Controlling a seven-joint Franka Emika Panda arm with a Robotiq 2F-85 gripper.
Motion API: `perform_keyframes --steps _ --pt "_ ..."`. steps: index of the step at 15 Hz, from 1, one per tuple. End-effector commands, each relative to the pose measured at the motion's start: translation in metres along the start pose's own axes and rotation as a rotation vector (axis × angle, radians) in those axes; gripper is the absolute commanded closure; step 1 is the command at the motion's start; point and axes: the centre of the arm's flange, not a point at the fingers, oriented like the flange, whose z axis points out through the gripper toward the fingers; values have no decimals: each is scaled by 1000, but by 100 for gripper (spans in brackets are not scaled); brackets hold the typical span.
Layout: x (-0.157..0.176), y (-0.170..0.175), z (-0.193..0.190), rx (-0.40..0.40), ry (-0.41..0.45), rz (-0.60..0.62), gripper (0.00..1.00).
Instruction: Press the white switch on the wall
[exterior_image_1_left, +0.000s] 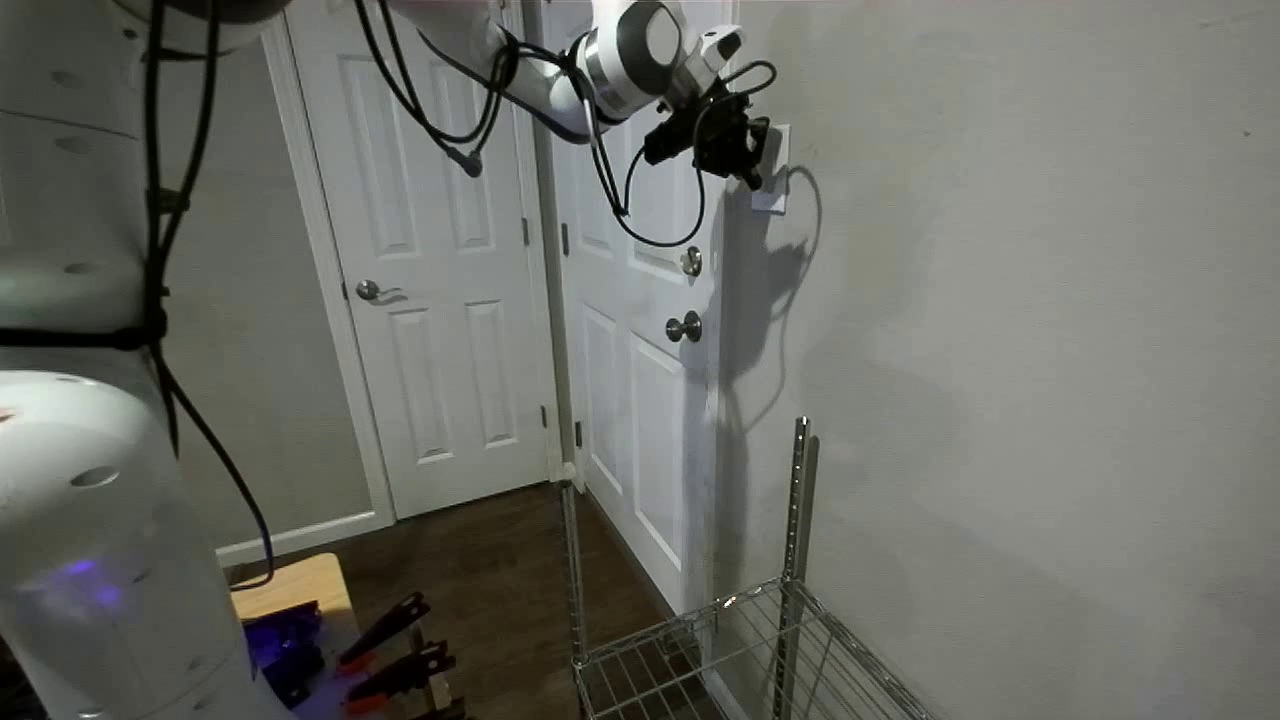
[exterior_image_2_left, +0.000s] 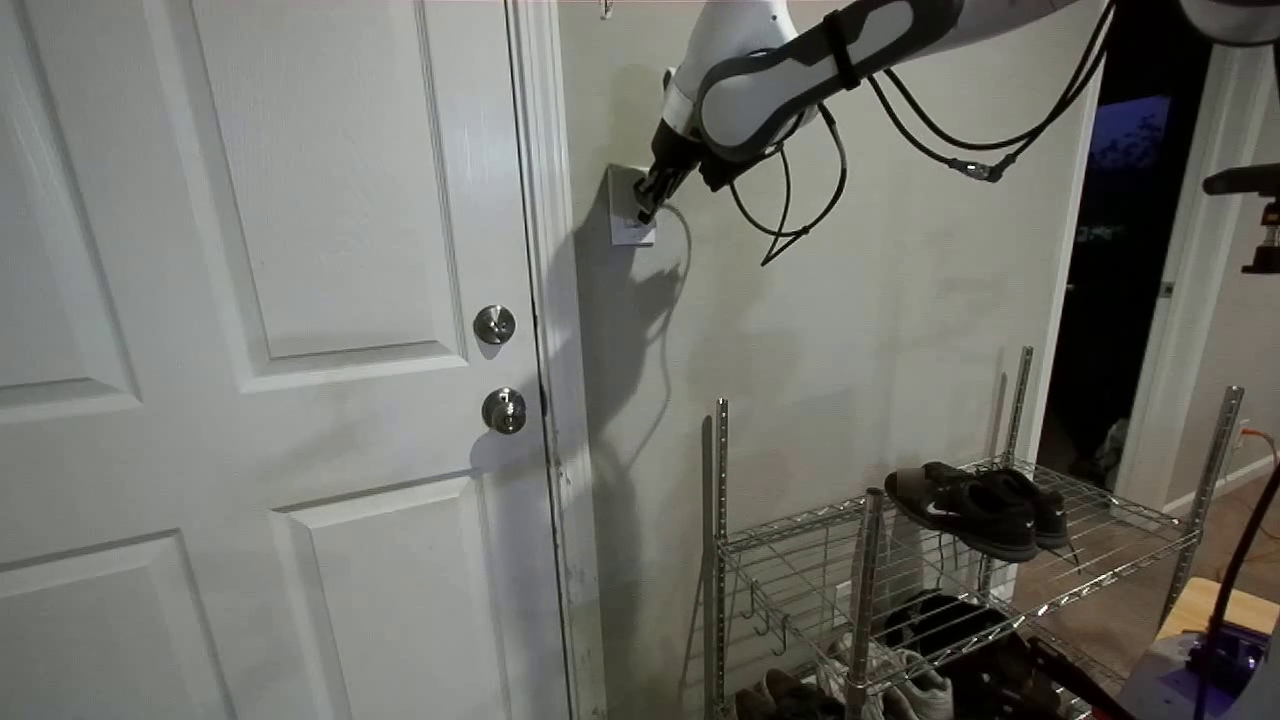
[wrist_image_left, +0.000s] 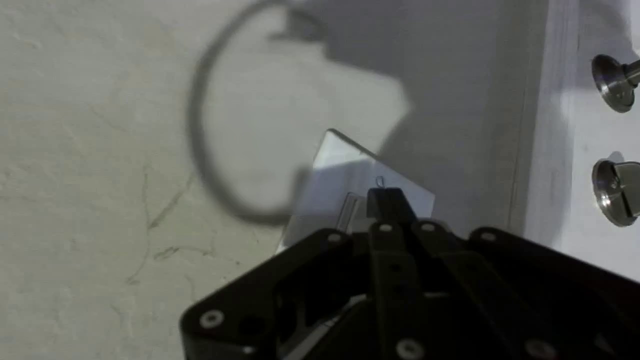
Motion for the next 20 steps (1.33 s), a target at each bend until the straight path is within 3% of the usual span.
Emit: perform_keyframes --steps 1,7,13,17,18,20 --pt "14 -3 7 -34 21 5 99" --pt "18 -7 15 -59 33 18 99" --pt "16 -13 23 -169 23 84 99" --pt "15 -23 16 -146 -9 129 99" --pt "7 -29 3 -101 -5 128 99" --pt "-6 -40 -15 -86 -5 127 99"
